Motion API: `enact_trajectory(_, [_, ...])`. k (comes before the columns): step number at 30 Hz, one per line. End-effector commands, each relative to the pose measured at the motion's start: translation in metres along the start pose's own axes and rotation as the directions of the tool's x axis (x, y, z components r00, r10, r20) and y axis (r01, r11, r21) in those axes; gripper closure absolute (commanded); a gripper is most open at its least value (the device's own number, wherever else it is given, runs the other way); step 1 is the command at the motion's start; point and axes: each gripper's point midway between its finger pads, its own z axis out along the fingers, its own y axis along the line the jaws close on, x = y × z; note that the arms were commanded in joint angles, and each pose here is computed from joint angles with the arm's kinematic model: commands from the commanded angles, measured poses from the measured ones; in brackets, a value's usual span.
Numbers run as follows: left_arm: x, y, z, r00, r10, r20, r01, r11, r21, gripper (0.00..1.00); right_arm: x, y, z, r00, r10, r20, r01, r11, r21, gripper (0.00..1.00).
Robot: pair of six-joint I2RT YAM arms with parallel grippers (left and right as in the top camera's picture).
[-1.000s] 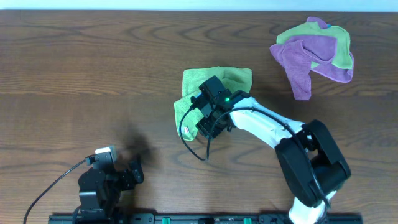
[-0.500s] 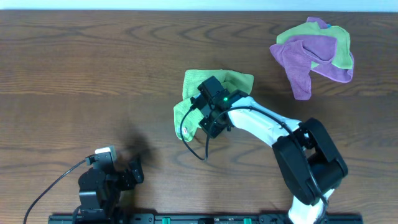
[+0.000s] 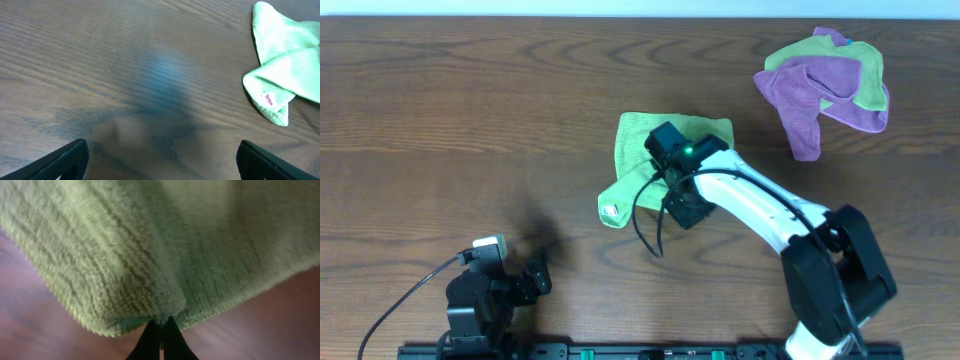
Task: Fold the cloth
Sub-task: 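Drag the right gripper right to spread the green cloth flat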
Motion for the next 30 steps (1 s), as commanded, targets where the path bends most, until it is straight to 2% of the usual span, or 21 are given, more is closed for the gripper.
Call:
enact_trajectory(1, [0.008, 0.001, 0.004, 1.000, -0.004, -0.023, 0.005, 1.000, 0.005, 0.05, 0.006, -0.019, -0.014, 0.993, 0.117, 0.009, -0.118, 0.986, 0.116, 0.98])
enact_trajectory(10, [0.008, 0.001, 0.004, 1.000, -0.004, -0.022, 0.004, 1.000, 0.005, 0.05, 0.042, -0.048, -0.018, 0.946, 0.316, -0.078, -0.287, 0.922, 0.259, 0.98])
enact_trajectory(16, [0.008, 0.000, 0.004, 1.000, -0.015, -0.023, 0.016, 1.000, 0.010, 0.05, 0.055, -0.060, -0.010, 0.909, 0.400, -0.119, -0.364, 0.899, 0.242, 0.98])
enact_trajectory(19, [0.009, -0.012, 0.003, 0.999, -0.013, -0.035, 0.016, 0.997, 0.075, 0.05, 0.062, -0.065, -0.005, 0.892, 0.431, -0.140, -0.391, 0.888, 0.242, 0.98])
enact_trajectory(22, [0.008, -0.028, -0.002, 0.999, -0.009, -0.047, 0.016, 0.987, 0.162, 0.05, 0.061, -0.066, -0.002, 0.889, 0.434, -0.144, -0.400, 0.891, 0.217, 0.78])
enact_trajectory(23, [0.005, -0.031, -0.005, 0.999, -0.007, -0.046, 0.015, 0.985, 0.172, 0.04, 0.059, -0.063, -0.001, 0.896, 0.419, -0.144, -0.390, 0.901, 0.192, 0.60])
enact_trajectory(24, [0.002, -0.032, -0.007, 0.999, -0.007, -0.043, 0.015, 0.985, 0.173, 0.04, 0.057, -0.060, -0.001, 0.900, 0.412, -0.144, -0.387, 0.906, 0.170, 0.48])
enact_trajectory(27, [-0.011, -0.034, -0.016, 0.999, 0.013, -0.037, -0.007, 0.987, 0.159, 0.04, 0.047, -0.050, -0.003, 0.902, 0.416, -0.120, -0.407, 0.909, 0.093, 0.34])
enact_trajectory(30, [-0.025, -0.040, -0.026, 0.997, 0.027, -0.073, -0.015, 0.988, 0.151, 0.04, 0.032, -0.040, -0.012, 0.902, 0.429, -0.058, -0.430, 0.903, -0.005, 0.30])
